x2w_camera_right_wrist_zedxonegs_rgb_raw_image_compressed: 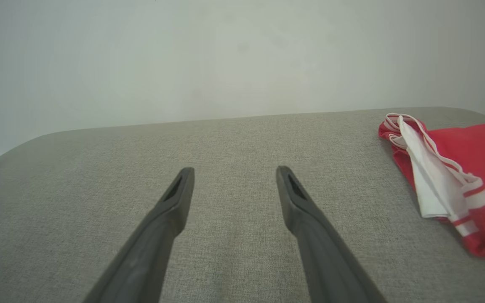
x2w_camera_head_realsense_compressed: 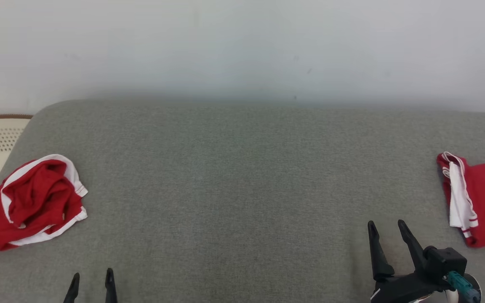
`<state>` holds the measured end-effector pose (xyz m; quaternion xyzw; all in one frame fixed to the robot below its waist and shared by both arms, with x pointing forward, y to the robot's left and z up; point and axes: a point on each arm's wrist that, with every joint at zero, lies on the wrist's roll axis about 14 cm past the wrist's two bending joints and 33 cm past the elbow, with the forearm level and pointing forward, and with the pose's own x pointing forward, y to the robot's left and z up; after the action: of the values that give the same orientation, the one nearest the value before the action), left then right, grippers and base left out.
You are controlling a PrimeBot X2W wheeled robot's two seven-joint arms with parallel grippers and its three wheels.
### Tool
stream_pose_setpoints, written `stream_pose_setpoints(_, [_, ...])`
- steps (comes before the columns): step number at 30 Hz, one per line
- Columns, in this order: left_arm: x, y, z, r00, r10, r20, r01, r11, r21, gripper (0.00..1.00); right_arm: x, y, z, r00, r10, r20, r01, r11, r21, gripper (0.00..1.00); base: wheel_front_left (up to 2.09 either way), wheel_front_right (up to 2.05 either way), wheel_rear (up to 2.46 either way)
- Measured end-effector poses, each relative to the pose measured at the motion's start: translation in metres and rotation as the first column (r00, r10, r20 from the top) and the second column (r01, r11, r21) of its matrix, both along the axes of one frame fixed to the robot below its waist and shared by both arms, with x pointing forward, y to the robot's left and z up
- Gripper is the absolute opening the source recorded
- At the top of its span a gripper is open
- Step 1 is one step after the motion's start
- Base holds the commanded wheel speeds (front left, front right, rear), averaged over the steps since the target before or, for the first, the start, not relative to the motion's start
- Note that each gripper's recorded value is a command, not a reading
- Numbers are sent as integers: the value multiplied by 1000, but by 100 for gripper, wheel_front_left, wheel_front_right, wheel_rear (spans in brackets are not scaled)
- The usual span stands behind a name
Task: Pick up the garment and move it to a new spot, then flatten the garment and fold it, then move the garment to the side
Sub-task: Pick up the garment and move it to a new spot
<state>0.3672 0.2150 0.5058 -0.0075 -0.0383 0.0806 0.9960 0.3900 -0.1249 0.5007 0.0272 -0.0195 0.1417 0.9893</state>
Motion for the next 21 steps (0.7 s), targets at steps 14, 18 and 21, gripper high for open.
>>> stream_pose_setpoints(14, [-60, 96, -9, 952, 304, -31, -304, 953, 9, 100, 20, 79, -7, 975, 223, -15, -223, 975, -7, 100, 0, 0, 0])
stream_pose_setpoints(18, [-79, 114, -9, 929, 369, -34, -369, 929, 9, 100, 24, 102, -9, 958, 286, -21, -287, 958, -11, 100, 0, 0, 0])
stream_pose_setpoints(21, [-92, 122, -9, 915, 403, -35, -403, 915, 8, 100, 27, 116, -10, 946, 323, -22, -323, 946, -10, 100, 0, 0, 0])
